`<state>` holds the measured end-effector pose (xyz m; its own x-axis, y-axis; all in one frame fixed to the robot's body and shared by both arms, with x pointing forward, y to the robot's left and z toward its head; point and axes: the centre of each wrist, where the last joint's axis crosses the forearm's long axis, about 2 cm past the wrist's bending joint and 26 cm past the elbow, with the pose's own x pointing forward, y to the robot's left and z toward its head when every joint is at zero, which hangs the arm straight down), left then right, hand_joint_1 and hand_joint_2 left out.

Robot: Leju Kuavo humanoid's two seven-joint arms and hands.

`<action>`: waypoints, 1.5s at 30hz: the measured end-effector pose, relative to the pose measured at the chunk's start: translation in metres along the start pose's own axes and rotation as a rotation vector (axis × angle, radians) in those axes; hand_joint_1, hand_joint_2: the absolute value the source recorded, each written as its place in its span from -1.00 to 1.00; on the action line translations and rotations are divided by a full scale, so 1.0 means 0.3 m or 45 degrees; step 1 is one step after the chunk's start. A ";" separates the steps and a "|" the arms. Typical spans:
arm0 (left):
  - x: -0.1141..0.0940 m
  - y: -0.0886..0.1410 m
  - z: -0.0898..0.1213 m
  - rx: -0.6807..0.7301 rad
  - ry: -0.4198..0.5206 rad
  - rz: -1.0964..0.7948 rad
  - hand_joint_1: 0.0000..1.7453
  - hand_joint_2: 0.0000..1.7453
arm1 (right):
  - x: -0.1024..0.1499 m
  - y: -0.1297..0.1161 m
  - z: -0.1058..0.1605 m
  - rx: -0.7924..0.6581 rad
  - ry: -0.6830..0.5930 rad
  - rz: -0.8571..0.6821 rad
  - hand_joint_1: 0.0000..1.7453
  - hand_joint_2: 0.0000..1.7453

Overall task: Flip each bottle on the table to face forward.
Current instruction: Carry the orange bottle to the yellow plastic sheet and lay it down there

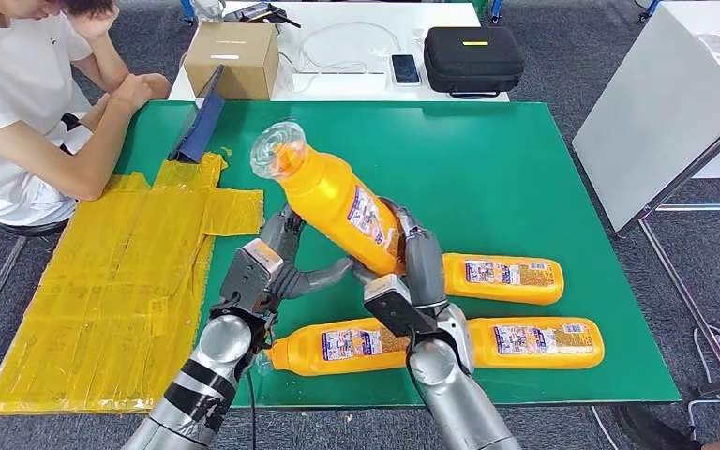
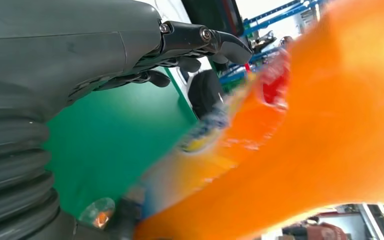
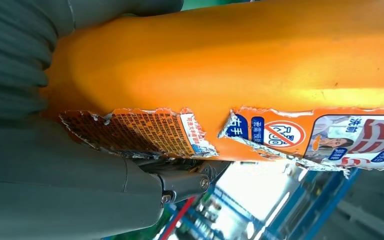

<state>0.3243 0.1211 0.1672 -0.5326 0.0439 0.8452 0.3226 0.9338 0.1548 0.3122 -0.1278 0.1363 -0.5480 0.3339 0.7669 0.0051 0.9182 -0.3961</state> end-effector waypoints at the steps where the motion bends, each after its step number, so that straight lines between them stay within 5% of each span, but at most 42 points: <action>1: 0.001 0.000 -0.001 -0.003 0.000 0.015 -1.00 1.00 | 0.002 0.012 0.002 0.026 -0.002 -0.001 1.00 1.00; 15: -0.002 0.010 -0.002 0.015 0.009 0.156 -1.00 1.00 | -0.003 0.142 0.017 0.251 0.016 0.054 1.00 1.00; 16: -0.003 0.013 -0.001 0.019 0.010 0.165 -0.89 1.00 | -0.004 0.144 0.015 0.255 0.017 0.059 1.00 1.00; 20: -0.006 0.021 0.000 0.047 0.014 0.198 1.00 1.00 | -0.010 0.152 0.014 0.264 0.020 0.069 1.00 1.00; 38: 0.004 0.033 -0.003 0.131 -0.032 0.123 1.00 1.00 | -0.009 0.151 0.013 0.250 0.014 0.063 1.00 1.00; 39: 0.006 0.033 -0.004 0.135 -0.038 0.109 1.00 1.00 | -0.007 0.150 0.012 0.245 0.012 0.060 0.83 1.00; 42: 0.012 0.032 -0.007 0.141 -0.053 0.070 1.00 1.00 | -0.001 0.147 0.010 0.233 0.004 0.055 -0.68 1.00; 43: 0.014 0.031 -0.009 0.146 -0.059 0.042 1.00 1.00 | 0.001 0.146 0.010 0.226 -0.001 0.053 -1.00 1.00; 45: 0.020 0.032 -0.016 0.163 -0.074 -0.060 1.00 1.00 | 0.009 0.142 0.015 0.203 -0.014 0.045 -1.00 1.00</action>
<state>0.3279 0.1287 0.1763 -0.5907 0.0158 0.8067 0.1954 0.9728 0.1241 0.3073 -0.0886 0.1193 -0.5589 0.3624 0.7459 -0.1078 0.8601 -0.4987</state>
